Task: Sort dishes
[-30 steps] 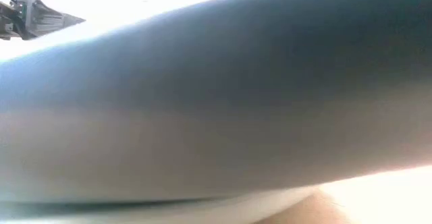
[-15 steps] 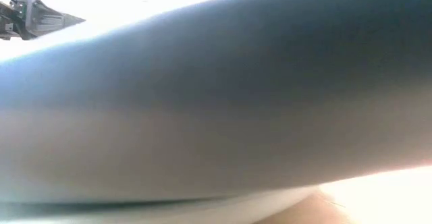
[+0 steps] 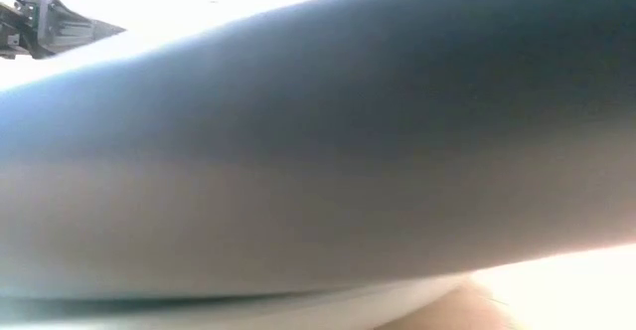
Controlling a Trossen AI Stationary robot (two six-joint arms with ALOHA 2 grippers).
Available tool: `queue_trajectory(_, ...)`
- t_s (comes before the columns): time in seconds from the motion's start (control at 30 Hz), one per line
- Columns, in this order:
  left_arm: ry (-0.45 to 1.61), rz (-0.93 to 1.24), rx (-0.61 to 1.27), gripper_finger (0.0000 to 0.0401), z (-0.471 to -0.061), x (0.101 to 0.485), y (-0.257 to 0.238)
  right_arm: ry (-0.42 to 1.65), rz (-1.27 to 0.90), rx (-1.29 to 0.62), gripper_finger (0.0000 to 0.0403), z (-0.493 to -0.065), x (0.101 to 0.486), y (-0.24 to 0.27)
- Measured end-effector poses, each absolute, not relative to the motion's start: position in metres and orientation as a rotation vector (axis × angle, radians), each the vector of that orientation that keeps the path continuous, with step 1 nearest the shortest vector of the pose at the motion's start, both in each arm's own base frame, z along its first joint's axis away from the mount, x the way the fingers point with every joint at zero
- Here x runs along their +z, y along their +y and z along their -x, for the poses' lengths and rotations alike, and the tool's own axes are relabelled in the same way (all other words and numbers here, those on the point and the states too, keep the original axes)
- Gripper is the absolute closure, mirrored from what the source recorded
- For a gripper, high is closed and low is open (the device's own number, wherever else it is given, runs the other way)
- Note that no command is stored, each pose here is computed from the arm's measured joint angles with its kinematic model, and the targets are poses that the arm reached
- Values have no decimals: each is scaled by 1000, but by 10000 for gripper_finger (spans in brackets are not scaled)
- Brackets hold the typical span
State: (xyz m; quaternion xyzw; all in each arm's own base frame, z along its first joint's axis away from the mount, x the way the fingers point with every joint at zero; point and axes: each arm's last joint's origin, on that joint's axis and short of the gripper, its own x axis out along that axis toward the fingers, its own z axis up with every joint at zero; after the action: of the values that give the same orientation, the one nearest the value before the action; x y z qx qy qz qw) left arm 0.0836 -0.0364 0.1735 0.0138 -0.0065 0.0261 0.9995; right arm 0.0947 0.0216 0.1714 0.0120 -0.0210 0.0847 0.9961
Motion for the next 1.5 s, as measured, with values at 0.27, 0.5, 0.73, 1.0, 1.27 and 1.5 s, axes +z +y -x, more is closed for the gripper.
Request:
queue_trajectory(0.27, -14, -27, 52, 397, -84, 174, -36, -122, -446, 87, 397, -94, 181, 18)
queue_trajectory(0.5, -13, -27, 53, 397, -84, 174, -36, -272, -296, 43, 397, -86, 234, 15)
queue_trajectory(0.73, -13, -27, 52, 397, -84, 174, -36, -266, -247, 99, 397, -82, 303, 16)
queue_trajectory(1.0, -14, -27, 53, 397, -84, 174, -36, -313, -213, 264, 397, -92, 353, 23)
queue_trajectory(1.27, -14, -27, 53, 397, -84, 174, -36, 100, -166, 432, 397, -137, 358, 40)
queue_trajectory(1.5, -20, -24, 69, 397, -84, 174, -36, 508, -148, 404, 397, -169, 336, 52)
